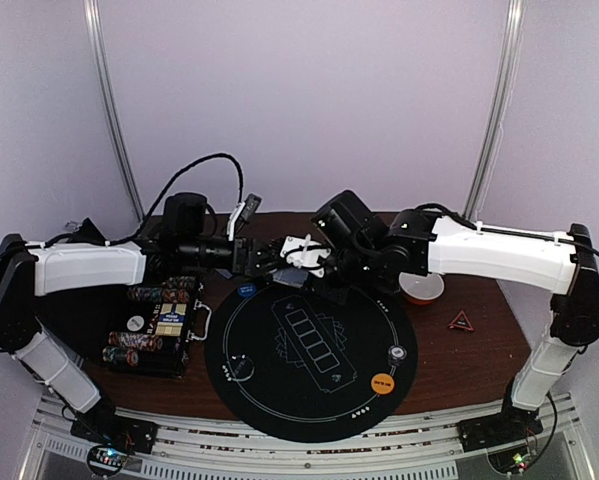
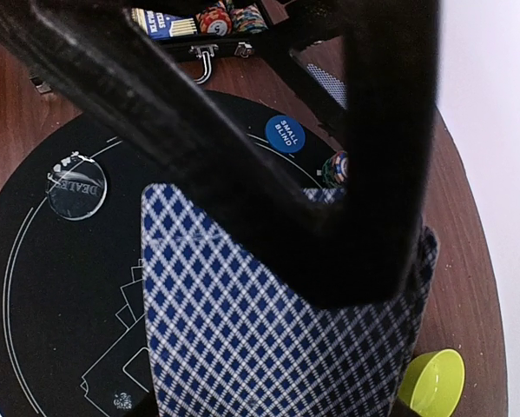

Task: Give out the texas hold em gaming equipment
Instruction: Pick up the poker card from the face-down deck piles.

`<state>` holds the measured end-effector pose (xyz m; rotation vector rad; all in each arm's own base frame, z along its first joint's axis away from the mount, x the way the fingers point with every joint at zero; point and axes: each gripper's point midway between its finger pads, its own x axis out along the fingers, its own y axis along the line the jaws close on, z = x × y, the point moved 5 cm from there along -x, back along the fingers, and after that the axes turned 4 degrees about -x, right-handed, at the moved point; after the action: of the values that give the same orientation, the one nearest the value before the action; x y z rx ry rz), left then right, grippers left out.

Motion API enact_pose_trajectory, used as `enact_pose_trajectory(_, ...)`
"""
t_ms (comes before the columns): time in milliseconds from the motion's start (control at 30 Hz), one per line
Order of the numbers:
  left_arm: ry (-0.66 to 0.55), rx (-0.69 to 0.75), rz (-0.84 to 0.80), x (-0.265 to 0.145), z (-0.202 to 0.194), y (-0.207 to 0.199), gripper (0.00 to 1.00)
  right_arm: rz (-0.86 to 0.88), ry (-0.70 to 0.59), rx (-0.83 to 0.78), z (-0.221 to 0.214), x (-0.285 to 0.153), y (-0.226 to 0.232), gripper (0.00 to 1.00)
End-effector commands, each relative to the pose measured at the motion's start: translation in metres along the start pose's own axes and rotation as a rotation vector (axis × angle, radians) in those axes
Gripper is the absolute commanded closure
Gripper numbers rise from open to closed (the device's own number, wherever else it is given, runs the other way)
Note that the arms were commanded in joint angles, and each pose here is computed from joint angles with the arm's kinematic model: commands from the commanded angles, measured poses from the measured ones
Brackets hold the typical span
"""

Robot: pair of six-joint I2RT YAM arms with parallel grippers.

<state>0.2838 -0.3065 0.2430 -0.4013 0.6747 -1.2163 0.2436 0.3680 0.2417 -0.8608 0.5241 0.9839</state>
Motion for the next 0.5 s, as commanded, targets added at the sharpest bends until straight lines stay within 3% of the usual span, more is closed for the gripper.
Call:
enact_pose_trajectory(0,-0.002,0.037,0.034,0.007,0.006,0.001,0.07,-0.016,-0.019,-0.014,0.012,-0.001,-0.002,0.5)
enact_pose_trajectory(300,0.044,0.06,0.064,0.017,-0.007,0.004,0.1,-0.009,-0.032,-0.021,0.017,0.001,0.001,0.5)
enact_pose_trajectory(467,0.05,0.07,0.123,0.017,-0.008,0.01,0.2,-0.014,-0.035,-0.021,0.018,-0.001,0.001,0.5)
